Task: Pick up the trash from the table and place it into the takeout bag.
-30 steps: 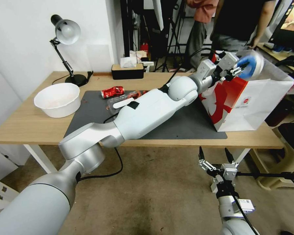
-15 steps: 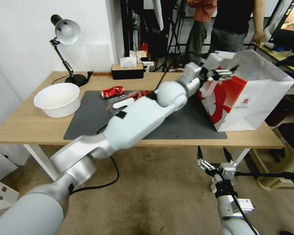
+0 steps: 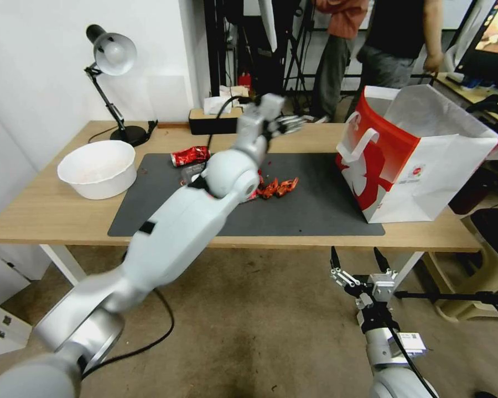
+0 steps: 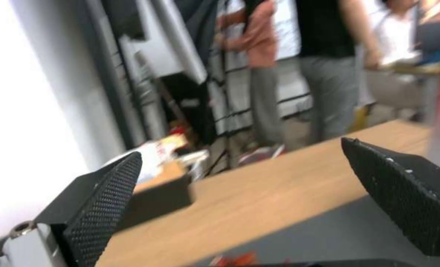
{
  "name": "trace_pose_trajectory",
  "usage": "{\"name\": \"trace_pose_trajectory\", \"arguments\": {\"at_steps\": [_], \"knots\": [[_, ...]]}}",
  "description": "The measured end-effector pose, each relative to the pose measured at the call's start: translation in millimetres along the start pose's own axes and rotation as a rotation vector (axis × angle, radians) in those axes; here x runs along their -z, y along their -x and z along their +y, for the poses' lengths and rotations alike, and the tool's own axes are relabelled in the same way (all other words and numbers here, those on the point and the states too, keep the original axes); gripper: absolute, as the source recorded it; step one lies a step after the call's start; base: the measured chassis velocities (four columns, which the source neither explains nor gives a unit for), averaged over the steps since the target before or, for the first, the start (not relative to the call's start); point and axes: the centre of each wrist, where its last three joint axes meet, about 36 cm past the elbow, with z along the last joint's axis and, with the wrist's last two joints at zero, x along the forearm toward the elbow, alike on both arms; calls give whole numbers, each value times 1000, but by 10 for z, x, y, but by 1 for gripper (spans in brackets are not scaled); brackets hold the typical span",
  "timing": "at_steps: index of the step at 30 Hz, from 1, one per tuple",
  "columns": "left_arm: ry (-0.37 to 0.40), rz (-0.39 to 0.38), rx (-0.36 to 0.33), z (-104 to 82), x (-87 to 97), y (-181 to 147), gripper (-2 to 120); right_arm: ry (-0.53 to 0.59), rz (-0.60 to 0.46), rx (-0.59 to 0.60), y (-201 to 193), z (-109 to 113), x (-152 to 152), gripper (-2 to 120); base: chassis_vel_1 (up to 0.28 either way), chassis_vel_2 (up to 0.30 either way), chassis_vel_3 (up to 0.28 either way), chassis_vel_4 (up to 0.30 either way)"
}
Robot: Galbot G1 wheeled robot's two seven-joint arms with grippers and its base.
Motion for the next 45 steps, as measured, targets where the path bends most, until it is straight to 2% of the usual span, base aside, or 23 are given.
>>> {"name": "trace_pose_trajectory", "arguments": {"at_steps": [3, 5, 7, 8, 11, 13, 16, 22, 25, 27, 28, 33, 39, 45], "knots": [[11, 39, 62, 109, -107, -211, 100, 1, 4, 2, -9, 12, -11, 100, 0, 0, 0, 0], [13, 54, 80, 138, -152, -279, 100, 1, 6, 2, -15, 16, -14, 100, 0, 0, 0, 0], [8, 79, 133, 200, -258, -403, 100, -2, 8, 1, -20, 17, -15, 100, 0, 0, 0, 0], [8, 79, 133, 200, -258, -403, 100, -2, 8, 1, -20, 17, -15, 100, 0, 0, 0, 0], [-10, 107, 195, 280, -424, -595, 100, -6, 18, -6, -27, 15, -15, 100, 0, 0, 0, 0], [-17, 112, 204, 291, -455, -640, 100, -6, 19, -7, -30, 14, -15, 100, 0, 0, 0, 0], [-48, 134, 244, 385, -618, -845, 100, -9, 24, -8, -49, 11, -18, 100, 0, 0, 0, 0], [-63, 163, 272, 470, -782, -1051, 100, -12, 26, -9, -62, 10, -19, 100, 0, 0, 0, 0], [-67, 203, 284, 504, -943, -1267, 100, -15, 25, -5, -72, 12, -5, 100, 0, 0, 0, 0], [-68, 210, 285, 505, -970, -1298, 100, -15, 25, -4, -75, 14, -3, 100, 0, 0, 0, 0], [-66, 229, 294, 514, -1073, -1407, 100, -14, 25, 0, -85, 26, 3, 100, 0, 0, 0, 0], [-66, 255, 317, 566, -1253, -1579, 100, -16, 24, 9, -90, 36, 14, 100, 0, 0, 0, 0], [-62, 250, 328, 626, -1296, -1680, 100, -19, 23, 16, -86, 34, 33, 100, 0, 0, 0, 0], [-107, 243, 336, 605, -1236, -1833, 100, -14, 27, 15, -100, 51, 28, 100, 0, 0, 0, 0]]}}
